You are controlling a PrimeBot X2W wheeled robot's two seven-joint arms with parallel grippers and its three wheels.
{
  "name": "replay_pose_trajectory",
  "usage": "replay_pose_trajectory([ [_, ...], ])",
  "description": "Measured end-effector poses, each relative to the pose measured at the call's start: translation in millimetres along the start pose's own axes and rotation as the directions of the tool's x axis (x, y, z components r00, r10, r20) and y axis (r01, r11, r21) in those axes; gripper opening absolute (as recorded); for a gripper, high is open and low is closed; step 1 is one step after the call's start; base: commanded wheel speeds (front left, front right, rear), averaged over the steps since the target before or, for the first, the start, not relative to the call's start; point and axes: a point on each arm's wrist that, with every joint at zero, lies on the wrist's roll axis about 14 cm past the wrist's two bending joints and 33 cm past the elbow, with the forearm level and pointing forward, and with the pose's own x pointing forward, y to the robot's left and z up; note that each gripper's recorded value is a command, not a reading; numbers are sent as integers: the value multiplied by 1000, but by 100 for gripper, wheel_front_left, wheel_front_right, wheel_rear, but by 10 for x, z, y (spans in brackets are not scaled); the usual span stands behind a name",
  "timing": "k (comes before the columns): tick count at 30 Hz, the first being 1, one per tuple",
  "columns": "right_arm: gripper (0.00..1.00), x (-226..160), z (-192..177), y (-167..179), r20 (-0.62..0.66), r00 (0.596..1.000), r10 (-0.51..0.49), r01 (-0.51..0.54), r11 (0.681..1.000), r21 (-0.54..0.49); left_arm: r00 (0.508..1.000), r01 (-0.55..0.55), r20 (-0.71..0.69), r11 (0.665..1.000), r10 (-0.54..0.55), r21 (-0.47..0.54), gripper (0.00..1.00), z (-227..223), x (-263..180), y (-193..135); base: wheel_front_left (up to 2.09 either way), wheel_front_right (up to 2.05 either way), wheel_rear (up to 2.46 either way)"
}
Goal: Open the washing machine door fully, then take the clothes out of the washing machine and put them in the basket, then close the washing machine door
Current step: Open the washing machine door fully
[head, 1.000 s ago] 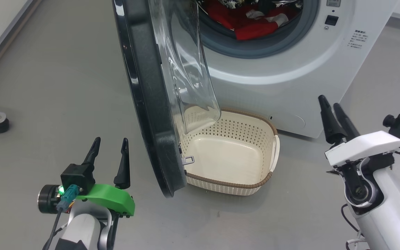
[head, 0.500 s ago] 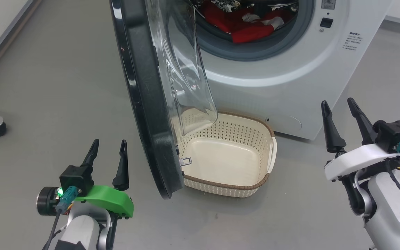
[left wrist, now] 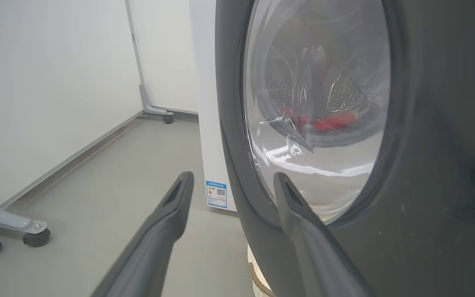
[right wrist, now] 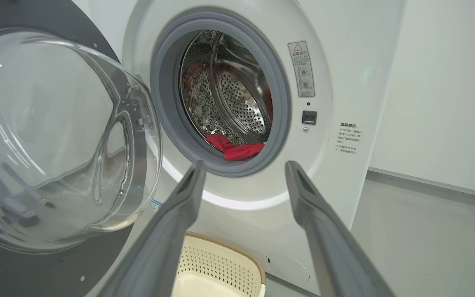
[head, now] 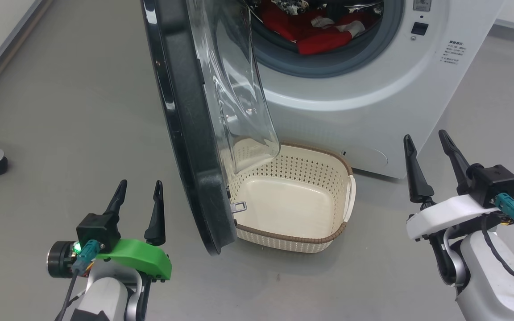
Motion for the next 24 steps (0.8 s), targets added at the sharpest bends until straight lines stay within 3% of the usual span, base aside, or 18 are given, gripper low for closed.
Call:
replay_pose_trajectory([
  [24,100,-76,-114,-4,-14,999,-47,47,999,-4,1000,-9,-25,1000,9,0,100,-88,-84,31,0,0,0],
])
